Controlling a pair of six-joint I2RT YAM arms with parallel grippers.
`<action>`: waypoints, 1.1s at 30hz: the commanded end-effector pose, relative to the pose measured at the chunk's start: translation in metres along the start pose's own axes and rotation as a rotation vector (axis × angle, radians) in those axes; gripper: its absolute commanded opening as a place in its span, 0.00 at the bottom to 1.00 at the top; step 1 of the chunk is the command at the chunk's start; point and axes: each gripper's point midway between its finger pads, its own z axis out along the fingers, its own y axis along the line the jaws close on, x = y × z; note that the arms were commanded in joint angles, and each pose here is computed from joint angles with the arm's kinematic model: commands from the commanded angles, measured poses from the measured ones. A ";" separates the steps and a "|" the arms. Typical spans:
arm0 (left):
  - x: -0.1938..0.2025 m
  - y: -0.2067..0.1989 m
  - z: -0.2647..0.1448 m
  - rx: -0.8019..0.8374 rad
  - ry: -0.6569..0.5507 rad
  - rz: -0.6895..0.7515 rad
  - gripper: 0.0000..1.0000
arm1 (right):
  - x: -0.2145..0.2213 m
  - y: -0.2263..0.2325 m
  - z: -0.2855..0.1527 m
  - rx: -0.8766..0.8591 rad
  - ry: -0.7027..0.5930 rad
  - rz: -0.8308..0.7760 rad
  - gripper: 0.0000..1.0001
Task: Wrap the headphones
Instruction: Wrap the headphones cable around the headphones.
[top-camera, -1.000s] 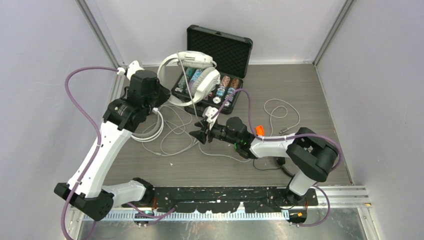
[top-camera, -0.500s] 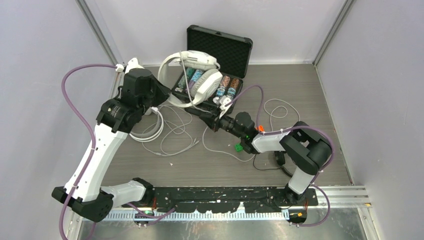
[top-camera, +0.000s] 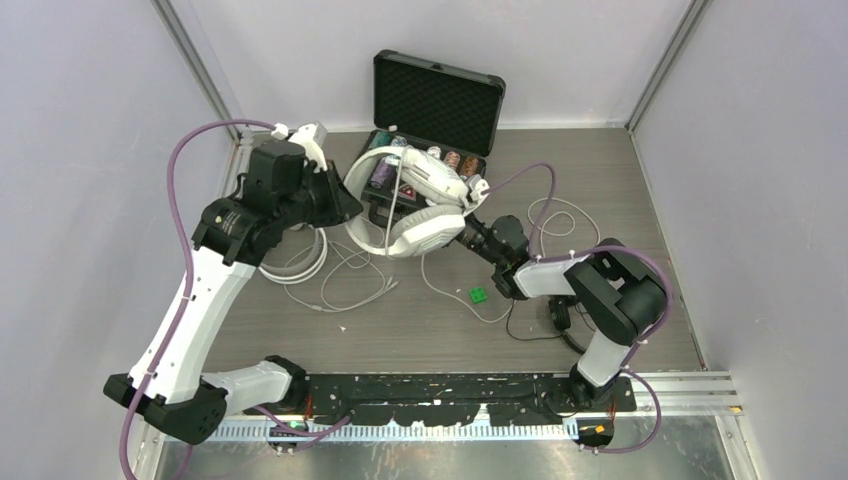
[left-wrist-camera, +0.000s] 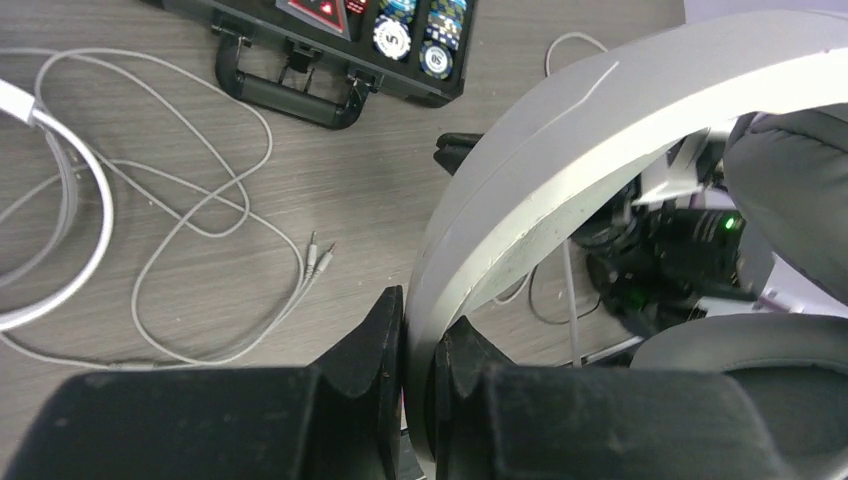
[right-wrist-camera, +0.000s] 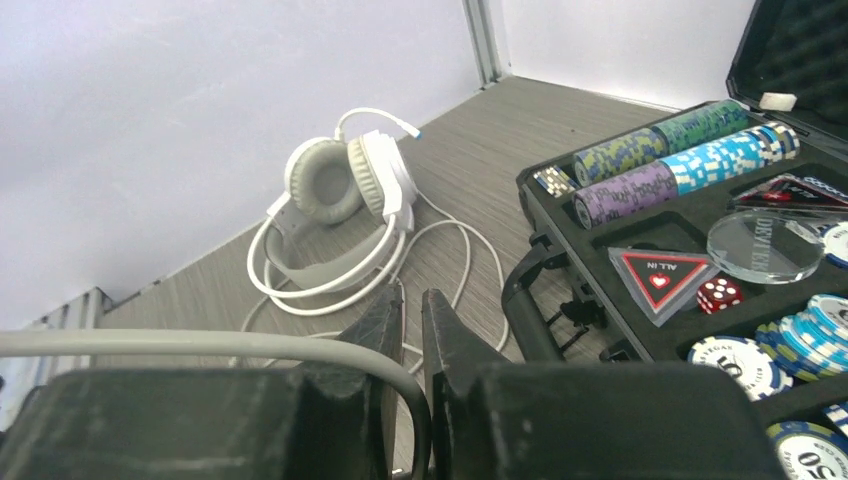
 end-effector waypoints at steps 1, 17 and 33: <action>0.005 -0.032 -0.028 0.236 0.000 0.206 0.00 | -0.020 -0.003 -0.002 -0.028 -0.062 0.037 0.14; 0.032 -0.019 0.005 0.455 -0.003 1.050 0.00 | 0.008 0.035 -0.061 -0.024 0.502 0.394 0.00; -0.006 0.032 0.054 0.155 0.006 1.602 0.00 | -0.030 0.091 -0.107 -0.122 0.726 0.626 0.00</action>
